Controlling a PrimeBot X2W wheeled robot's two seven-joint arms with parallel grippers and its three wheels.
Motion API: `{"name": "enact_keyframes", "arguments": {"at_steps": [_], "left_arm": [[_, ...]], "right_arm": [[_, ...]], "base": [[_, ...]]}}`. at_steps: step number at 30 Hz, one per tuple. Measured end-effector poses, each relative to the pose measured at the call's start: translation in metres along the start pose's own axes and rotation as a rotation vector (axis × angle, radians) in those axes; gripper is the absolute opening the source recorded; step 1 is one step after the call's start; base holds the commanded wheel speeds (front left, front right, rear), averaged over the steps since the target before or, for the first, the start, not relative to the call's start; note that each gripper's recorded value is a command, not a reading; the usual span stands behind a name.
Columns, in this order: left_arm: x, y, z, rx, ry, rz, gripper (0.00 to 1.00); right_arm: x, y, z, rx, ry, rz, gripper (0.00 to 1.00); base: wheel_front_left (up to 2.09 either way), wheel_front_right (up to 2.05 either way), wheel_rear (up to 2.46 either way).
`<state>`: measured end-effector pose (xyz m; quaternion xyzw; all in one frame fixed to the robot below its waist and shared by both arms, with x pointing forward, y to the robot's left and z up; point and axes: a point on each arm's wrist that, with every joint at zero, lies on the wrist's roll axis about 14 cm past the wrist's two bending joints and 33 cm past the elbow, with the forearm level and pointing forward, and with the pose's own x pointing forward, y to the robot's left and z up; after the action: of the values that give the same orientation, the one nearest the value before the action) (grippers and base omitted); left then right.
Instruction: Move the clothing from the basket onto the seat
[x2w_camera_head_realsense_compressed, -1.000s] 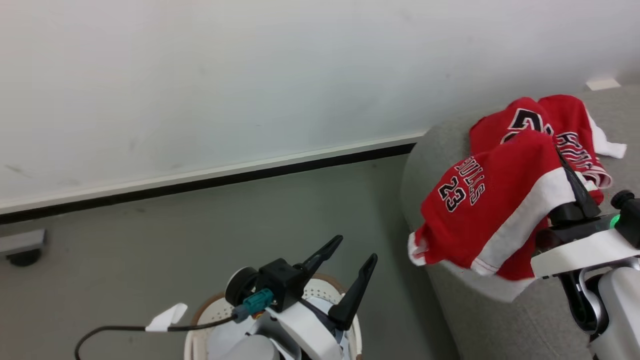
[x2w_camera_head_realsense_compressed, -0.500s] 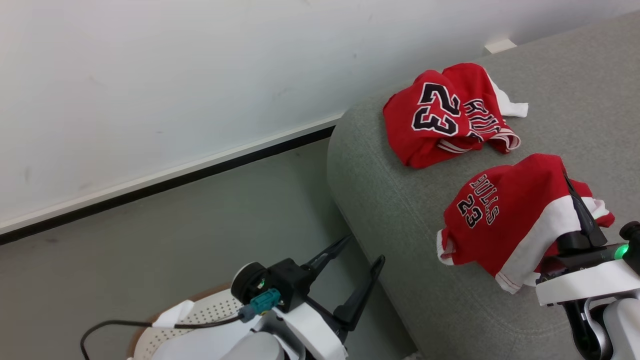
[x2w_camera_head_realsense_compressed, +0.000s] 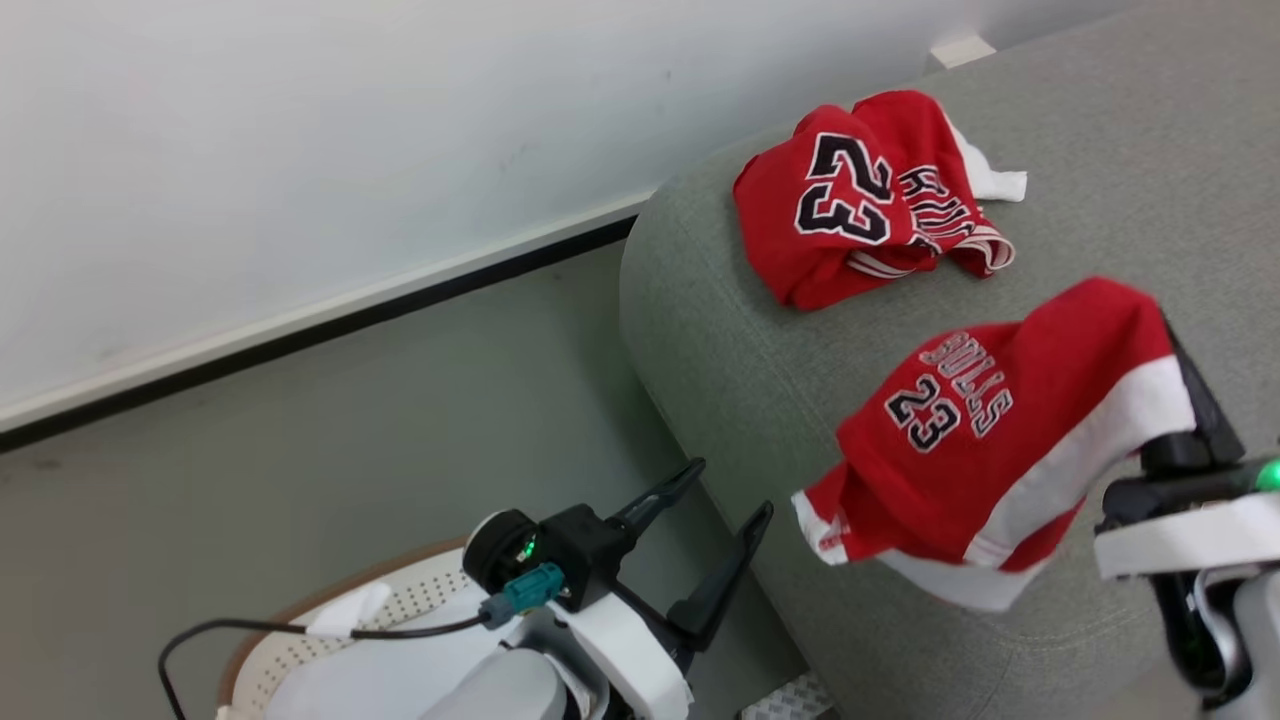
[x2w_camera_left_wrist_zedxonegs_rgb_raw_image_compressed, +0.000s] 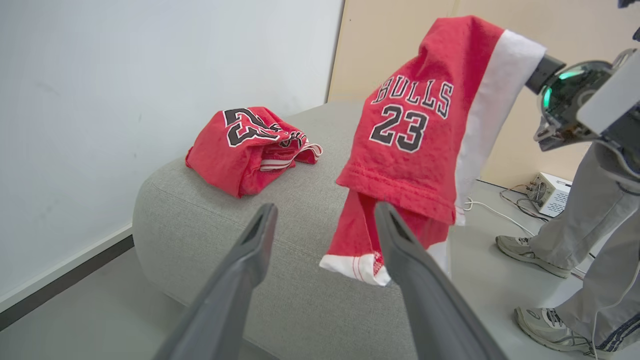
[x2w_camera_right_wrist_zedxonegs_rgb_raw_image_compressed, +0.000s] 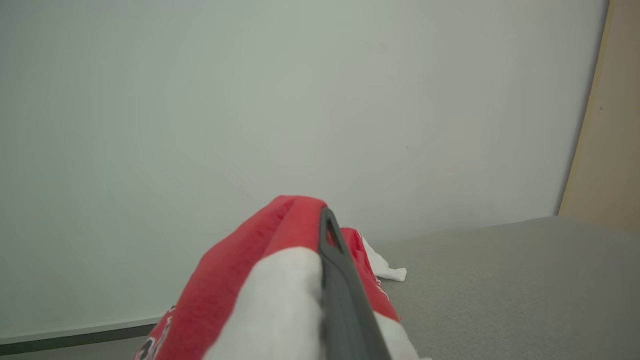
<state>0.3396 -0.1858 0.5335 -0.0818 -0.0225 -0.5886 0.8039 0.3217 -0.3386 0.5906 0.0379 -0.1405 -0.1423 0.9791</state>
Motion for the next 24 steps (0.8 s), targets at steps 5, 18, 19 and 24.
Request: {"name": "enact_keyframes", "arguments": {"at_steps": [5, 18, 19, 24], "left_arm": [[-0.003, 0.02, -0.009, -0.007, 0.023, 0.025, 1.0], [-0.026, 0.1, -0.05, -0.06, 0.077, 0.136, 1.0], [-0.029, 0.105, -0.054, -0.068, 0.081, 0.146, 1.0], [-0.046, 0.134, -0.074, -0.098, 0.1, 0.214, 1.0]], "right_arm": [[0.035, -0.001, 0.019, -0.033, -0.022, 0.024, 0.0], [0.164, -0.042, 0.037, -0.245, 0.014, -0.023, 0.0], [0.173, -0.045, 0.031, -0.264, 0.033, -0.03, 0.0], [0.192, -0.062, -0.049, -0.328, 0.256, -0.08, 0.0]], "base": [[0.0, 0.0, 0.0], [0.0, 0.0, 0.0], [0.0, 0.0, 0.0], [0.0, 0.0, 0.0]]}}
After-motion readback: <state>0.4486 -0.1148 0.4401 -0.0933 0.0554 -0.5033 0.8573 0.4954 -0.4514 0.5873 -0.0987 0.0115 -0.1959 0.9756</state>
